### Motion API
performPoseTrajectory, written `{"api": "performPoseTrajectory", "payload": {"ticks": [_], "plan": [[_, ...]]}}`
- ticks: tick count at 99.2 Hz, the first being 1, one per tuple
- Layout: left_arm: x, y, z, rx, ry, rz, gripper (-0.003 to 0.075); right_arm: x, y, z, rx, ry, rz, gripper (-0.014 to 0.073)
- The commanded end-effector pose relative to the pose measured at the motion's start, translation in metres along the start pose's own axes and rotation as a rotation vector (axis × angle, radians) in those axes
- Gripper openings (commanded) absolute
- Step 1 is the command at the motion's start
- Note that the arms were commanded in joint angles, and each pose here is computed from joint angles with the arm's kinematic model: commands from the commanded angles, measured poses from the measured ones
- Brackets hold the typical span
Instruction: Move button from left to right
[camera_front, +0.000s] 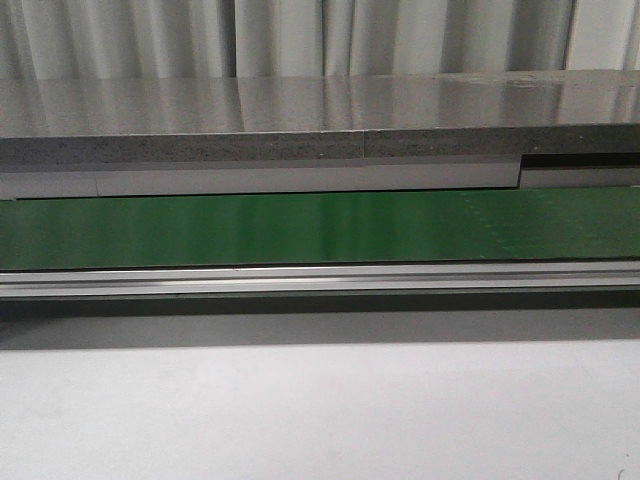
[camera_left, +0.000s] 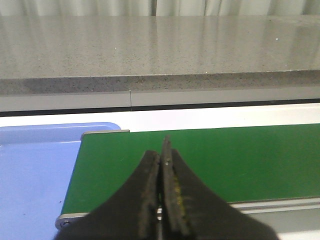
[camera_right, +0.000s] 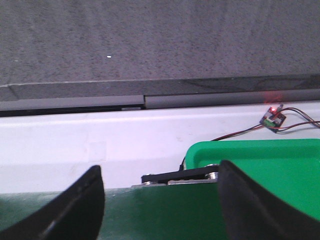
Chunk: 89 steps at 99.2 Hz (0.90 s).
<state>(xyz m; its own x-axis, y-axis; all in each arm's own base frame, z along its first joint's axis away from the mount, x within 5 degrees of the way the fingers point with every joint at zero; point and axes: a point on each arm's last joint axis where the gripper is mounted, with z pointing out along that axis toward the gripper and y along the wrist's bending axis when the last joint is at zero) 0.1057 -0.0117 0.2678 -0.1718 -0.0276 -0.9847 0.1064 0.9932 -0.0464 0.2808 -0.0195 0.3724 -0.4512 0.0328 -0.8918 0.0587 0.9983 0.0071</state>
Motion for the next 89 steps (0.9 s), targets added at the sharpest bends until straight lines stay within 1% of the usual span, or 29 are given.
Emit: {"api": "performPoseTrajectory", "payload": {"ticks": [1, 17, 40, 46, 53, 60, 67, 77, 86, 89], "plan": [[-0.017, 0.001, -0.001, -0.016, -0.104, -0.006, -0.0020, -0.003, 0.007, -0.030, -0.022, -0.161, -0.008, 0.0486], [-0.017, 0.001, -0.001, -0.016, -0.104, -0.006, -0.0020, 0.038, 0.015, -0.058, -0.056, -0.195, -0.020, 0.0486], [-0.017, 0.001, -0.001, -0.016, -0.104, -0.006, -0.0020, 0.092, 0.013, -0.096, -0.069, -0.268, -0.005, 0.0486], [-0.017, 0.001, -0.001, -0.016, -0.104, -0.006, -0.0020, 0.105, 0.012, -0.106, -0.071, -0.284, -0.001, 0.0471], [-0.017, 0.001, -0.001, -0.016, -0.104, -0.006, -0.0020, 0.117, 0.011, -0.116, -0.073, -0.309, 0.002, 0.0401], [-0.017, 0.001, -0.001, -0.016, -0.104, -0.006, -0.0020, 0.126, 0.011, -0.125, -0.074, -0.343, 0.003, 0.0293], [-0.017, 0.001, -0.001, -0.016, -0.104, -0.006, -0.0020, 0.132, 0.010, -0.133, -0.075, -0.374, 0.004, 0.0167], [-0.017, 0.001, -0.001, -0.016, -0.104, -0.006, -0.0020, 0.136, 0.010, -0.141, -0.076, -0.403, 0.005, 0.0029], [-0.017, 0.001, -0.001, -0.016, -0.104, -0.006, -0.0020, 0.137, 0.009, -0.142, -0.077, -0.402, 0.005, -0.0062], [-0.017, 0.001, -0.001, -0.016, -0.104, -0.006, -0.0020, 0.137, 0.009, -0.142, -0.077, -0.402, 0.005, -0.0073]]}}
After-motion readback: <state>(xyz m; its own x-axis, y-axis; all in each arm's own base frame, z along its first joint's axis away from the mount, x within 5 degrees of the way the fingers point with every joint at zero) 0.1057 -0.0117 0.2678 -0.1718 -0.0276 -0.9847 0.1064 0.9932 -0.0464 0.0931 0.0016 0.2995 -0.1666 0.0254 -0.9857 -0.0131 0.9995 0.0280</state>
